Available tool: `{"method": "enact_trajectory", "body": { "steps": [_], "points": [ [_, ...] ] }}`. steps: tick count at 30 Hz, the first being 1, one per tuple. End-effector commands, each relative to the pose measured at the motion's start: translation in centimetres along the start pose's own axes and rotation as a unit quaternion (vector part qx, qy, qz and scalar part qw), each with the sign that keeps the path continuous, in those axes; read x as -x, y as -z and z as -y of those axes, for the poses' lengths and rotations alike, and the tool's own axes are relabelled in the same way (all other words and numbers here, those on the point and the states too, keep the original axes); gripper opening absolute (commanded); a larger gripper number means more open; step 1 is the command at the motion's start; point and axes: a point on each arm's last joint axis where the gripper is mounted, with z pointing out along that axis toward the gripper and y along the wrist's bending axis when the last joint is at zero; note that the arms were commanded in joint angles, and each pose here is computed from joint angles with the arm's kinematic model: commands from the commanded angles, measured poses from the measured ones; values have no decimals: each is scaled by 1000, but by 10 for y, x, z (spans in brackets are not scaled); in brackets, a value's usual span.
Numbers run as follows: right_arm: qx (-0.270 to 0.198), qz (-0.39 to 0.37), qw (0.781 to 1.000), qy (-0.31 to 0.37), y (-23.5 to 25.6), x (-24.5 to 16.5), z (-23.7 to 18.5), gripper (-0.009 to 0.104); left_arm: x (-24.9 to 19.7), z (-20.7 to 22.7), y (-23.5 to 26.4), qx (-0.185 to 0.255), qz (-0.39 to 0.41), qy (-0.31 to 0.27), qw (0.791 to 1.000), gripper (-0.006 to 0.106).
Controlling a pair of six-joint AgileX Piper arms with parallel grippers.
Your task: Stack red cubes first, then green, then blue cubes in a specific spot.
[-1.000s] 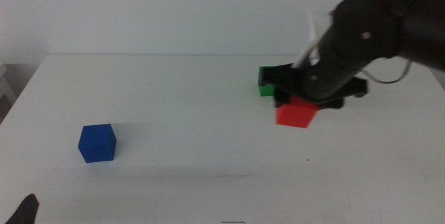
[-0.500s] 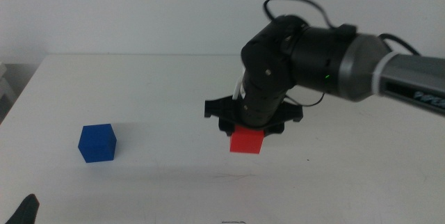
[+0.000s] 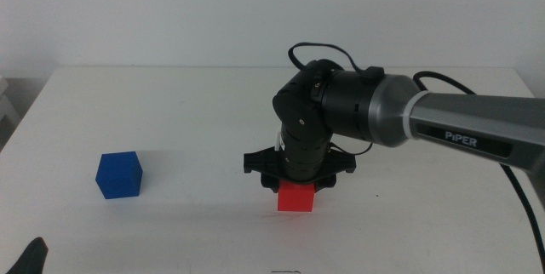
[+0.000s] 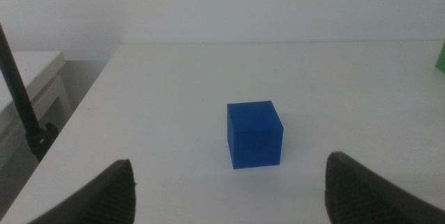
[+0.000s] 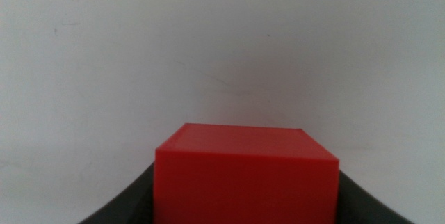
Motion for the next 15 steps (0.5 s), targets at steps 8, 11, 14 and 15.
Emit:
{"method": "enact_trajectory", "body": {
  "steps": [8,11,14,15],
  "points": [
    [34,56,998,13,14,13,-8,-1,9,0,2,-3,50,11,999,94],
    [26,53,998,17,9,13,-7,-1,9,0,2,-3,50,11,999,94],
    [21,51,998,19,5,13,-7,-1,9,0,2,-3,50,11,999,94],
    [20,51,998,19,4,12,-7,-1,9,0,2,-3,50,11,999,94]
  ]
}}
